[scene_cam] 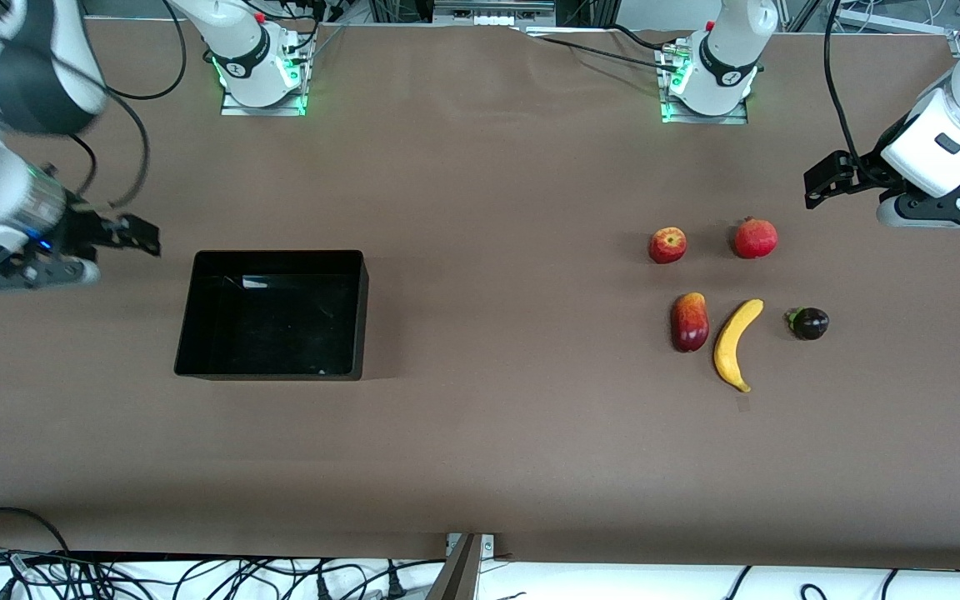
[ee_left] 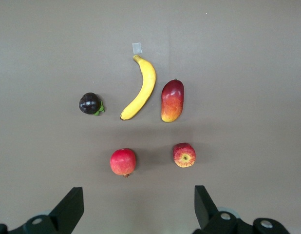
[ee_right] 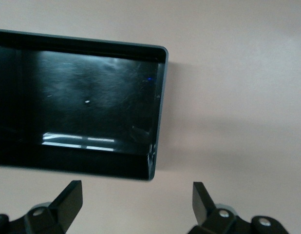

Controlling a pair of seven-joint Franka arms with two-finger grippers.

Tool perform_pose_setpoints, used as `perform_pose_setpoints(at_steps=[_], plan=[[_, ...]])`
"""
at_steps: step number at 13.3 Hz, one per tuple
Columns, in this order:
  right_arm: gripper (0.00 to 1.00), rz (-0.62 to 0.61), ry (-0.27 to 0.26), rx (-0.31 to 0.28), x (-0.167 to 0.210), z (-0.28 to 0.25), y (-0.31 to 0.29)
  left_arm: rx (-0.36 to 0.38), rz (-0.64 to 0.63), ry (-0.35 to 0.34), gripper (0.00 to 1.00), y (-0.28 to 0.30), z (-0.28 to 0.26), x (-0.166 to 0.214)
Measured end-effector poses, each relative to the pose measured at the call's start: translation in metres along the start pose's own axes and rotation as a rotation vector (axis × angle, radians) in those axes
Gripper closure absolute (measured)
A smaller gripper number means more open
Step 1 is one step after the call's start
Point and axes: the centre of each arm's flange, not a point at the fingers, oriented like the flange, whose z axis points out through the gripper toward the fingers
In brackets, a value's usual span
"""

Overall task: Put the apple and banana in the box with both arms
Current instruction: 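Reach the right gripper toward the rim of the black box, then lower the right gripper and grasp the black box's rim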

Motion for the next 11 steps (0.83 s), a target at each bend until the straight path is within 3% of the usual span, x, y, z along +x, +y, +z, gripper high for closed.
perform_pose_setpoints(at_steps=[4,8,11], plan=[[0.0,0.023,0.002,-0.005,0.0,0.111,0.01,0.0,0.001,0.0,0.0,0.0,0.0,0.0],[0.0,0.037,0.06,-0.007,-0.002,0.18,0.009,0.0,0.001,0.0,0.0,0.0,0.0,0.0],[0.05,0.04,0.047,-0.007,-0.01,0.2,0.008,0.0,0.001,0.0,0.0,0.0,0.0,0.0]])
